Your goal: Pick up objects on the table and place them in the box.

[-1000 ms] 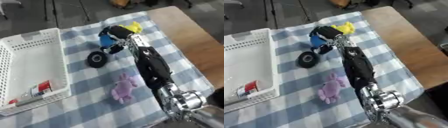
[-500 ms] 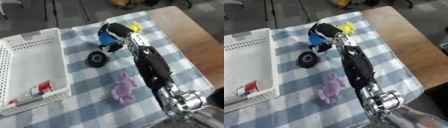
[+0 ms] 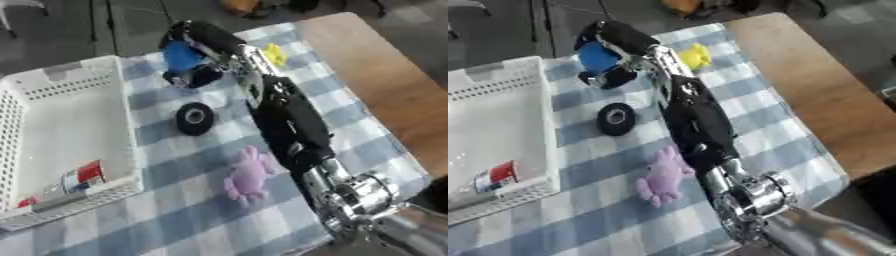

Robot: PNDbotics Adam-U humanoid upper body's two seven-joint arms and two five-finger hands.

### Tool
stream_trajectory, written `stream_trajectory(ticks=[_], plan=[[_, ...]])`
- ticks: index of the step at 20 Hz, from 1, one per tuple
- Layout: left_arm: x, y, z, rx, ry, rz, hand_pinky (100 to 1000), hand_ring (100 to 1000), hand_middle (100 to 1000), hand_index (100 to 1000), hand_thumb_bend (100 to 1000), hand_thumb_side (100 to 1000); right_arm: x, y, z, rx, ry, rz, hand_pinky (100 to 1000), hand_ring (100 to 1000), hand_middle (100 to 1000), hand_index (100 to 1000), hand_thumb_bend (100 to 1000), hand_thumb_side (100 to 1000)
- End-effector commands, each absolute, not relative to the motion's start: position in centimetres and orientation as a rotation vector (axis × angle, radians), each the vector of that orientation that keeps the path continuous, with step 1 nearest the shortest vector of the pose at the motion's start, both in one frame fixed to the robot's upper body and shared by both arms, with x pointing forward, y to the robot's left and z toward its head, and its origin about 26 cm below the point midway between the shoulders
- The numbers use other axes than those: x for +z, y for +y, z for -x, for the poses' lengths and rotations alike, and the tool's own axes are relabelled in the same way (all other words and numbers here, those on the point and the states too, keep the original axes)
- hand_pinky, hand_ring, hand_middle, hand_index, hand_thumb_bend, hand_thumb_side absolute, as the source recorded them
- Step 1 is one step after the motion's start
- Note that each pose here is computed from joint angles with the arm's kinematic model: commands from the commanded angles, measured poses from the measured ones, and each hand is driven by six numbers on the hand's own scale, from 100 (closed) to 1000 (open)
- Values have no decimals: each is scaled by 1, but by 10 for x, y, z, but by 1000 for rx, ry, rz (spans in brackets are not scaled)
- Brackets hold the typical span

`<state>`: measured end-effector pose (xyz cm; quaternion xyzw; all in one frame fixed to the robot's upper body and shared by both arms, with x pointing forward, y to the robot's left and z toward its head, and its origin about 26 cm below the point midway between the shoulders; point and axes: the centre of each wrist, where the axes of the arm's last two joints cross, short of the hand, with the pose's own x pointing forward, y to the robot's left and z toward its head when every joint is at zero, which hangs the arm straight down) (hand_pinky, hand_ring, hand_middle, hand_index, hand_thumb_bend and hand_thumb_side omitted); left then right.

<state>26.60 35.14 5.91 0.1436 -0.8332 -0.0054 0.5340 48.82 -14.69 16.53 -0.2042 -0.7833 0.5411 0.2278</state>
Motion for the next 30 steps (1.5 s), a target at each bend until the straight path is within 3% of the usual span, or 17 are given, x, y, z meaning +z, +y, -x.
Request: stream_trajectory(ticks=[1,8,18,19,20,23,24,25,26,27,28,30], plan=[[65,351,-267,-28,-2004,-334,501,656,691,720,434,891,185,-115,-485,1520,-2259,462,147,314,545,710,145,100],[65,352,-267,-27,-2003,-336,501,656,691,720,433,891,168,-63,-472,1577,-2315,181,144,317,547,710,123,100],[65,351,-267,-27,-2003,-334,501,655,691,720,433,891,160,-48,-466,1696,-2282,11,134,319,551,729,130,100],[65,351,-267,-27,-2003,-334,502,655,691,720,433,891,159,-48,-466,1702,-2280,4,145,330,568,761,180,228],[65,351,-267,-27,-2004,-335,502,655,691,720,433,891,157,-47,-465,1720,-2272,-12,159,338,575,770,200,292],[65,352,-267,-27,-2004,-335,502,655,691,720,432,891,151,-48,-466,1758,-2256,-52,191,364,605,794,231,417],[66,351,-267,-28,-2005,-335,502,655,691,720,432,891,150,-49,-466,1774,-2250,-61,258,416,652,814,284,509],[66,351,-267,-28,-2005,-334,502,655,691,720,432,891,149,-49,-466,1788,-2244,-69,258,416,652,814,284,509],[66,351,-267,-28,-2005,-334,502,655,691,720,432,891,149,-49,-466,1817,-2235,-73,527,591,754,857,363,612],[66,351,-267,-29,-2005,-333,502,655,691,720,432,891,148,-50,-467,1842,-2226,-77,738,750,813,890,425,665],[66,351,-267,-29,-2005,-333,502,655,691,720,432,891,150,-48,-466,1880,-2219,-75,837,828,836,901,446,683],[66,351,-267,-28,-2005,-333,502,655,691,720,432,891,154,-47,-465,1925,-2209,-72,868,849,844,904,454,681]])
